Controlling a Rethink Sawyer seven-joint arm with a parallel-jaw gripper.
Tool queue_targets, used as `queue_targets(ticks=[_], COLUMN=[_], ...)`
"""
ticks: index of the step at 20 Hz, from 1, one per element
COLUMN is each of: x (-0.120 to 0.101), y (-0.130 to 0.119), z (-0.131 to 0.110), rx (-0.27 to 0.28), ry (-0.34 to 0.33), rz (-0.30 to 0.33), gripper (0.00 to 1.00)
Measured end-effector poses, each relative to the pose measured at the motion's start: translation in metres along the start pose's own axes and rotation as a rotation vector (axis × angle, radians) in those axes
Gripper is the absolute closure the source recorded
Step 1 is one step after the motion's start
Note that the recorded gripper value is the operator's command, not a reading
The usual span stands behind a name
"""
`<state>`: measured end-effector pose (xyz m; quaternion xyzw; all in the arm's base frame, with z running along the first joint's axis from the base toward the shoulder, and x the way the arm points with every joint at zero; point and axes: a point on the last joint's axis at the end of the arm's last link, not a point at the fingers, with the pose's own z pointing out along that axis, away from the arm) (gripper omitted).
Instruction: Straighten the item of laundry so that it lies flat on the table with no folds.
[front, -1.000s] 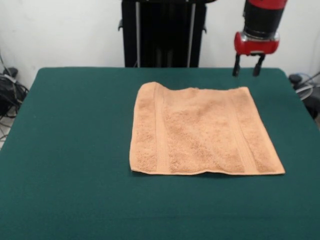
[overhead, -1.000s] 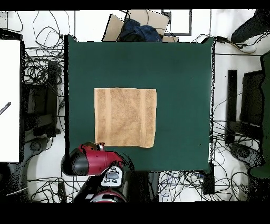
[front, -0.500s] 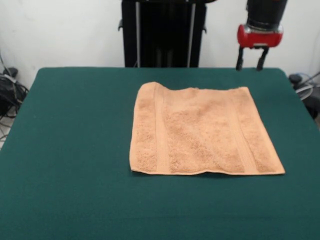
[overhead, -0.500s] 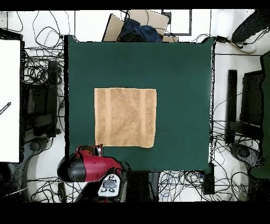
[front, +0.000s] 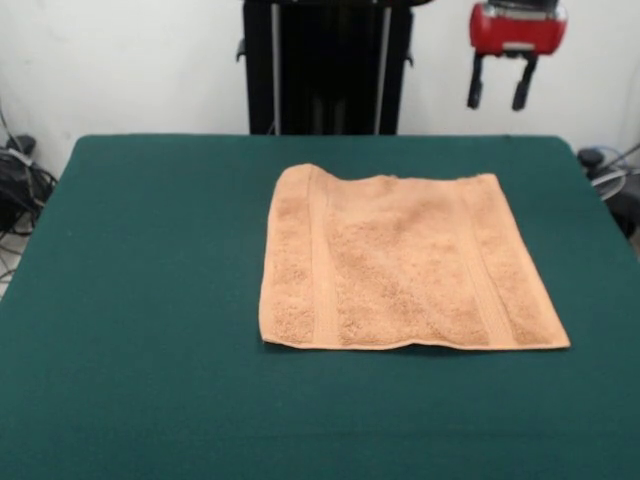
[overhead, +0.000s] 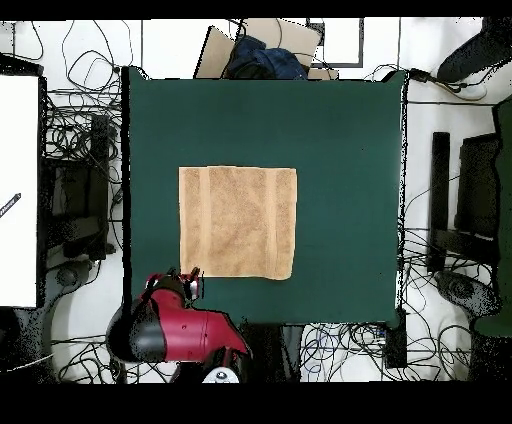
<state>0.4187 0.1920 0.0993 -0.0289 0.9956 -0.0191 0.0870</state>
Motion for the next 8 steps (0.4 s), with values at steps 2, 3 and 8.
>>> queue_targets(ticks=[2, 3, 8], x=[-0.013, -0.016, -0.023], y=[-0.013, -0.016, -0.025], z=[-0.017, -0.022, -0.041], rx=[0.002, 0.003, 0.001], ry=[-0.008, -0.004, 0.033], rz=[0.032, 0.039, 0.060], gripper=[0.00, 0.00, 0.00])
